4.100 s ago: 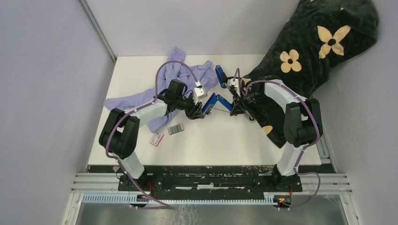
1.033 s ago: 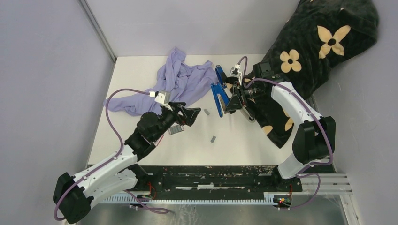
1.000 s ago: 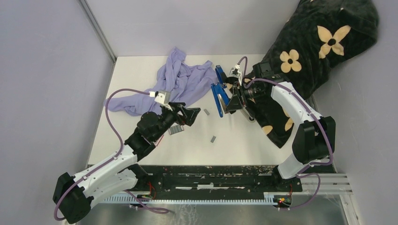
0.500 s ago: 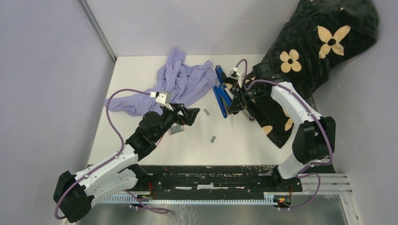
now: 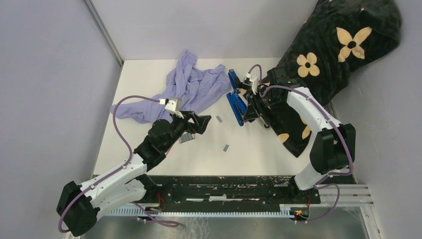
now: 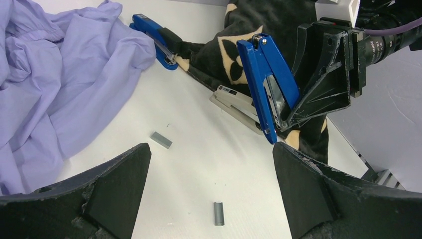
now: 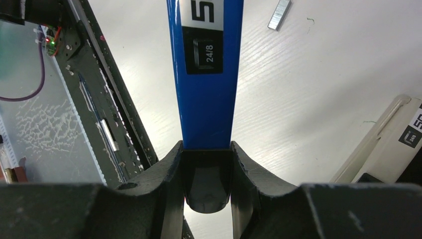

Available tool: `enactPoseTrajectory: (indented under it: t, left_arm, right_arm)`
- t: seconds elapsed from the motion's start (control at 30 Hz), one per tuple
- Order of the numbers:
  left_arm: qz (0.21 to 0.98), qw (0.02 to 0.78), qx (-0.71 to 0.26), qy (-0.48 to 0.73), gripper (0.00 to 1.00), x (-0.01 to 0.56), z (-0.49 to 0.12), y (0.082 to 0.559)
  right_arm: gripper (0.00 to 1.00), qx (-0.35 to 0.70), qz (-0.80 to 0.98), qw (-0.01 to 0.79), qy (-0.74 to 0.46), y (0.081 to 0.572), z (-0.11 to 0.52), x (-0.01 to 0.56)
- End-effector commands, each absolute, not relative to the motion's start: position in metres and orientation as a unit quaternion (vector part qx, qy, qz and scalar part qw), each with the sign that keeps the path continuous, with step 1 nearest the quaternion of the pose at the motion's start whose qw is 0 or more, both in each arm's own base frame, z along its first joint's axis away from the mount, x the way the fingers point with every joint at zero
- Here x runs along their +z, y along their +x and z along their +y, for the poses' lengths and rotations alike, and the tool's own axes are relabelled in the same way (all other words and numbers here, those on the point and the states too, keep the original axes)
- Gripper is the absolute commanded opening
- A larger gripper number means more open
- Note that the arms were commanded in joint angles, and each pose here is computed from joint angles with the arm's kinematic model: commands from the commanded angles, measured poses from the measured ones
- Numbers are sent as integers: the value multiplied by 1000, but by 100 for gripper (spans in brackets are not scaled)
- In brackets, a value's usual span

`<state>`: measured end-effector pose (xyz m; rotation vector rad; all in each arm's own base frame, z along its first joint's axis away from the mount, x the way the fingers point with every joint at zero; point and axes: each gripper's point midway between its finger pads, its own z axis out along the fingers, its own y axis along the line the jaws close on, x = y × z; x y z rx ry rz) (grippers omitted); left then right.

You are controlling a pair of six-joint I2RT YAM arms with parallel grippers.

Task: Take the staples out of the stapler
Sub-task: Place the stapler at the center of the board.

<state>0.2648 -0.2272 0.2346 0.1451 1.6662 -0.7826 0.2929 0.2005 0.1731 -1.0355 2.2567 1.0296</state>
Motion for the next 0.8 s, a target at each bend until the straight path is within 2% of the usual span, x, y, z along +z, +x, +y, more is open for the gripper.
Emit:
enactPoseTrajectory:
  t: [0.0,0.47,0.77]
  left_arm:
    - [702,620,-348,46,99,247,-226,268]
    - [705,616,-349,42,99,241,-227,270]
    - [705,617,-348,38,99,239,-226,270]
  right_arm:
    - [1,362,799,253,-408,296,204,190]
    - [1,249,851,172,-429,295,166,149]
    - [1,119,873,96,-464,261,102,110]
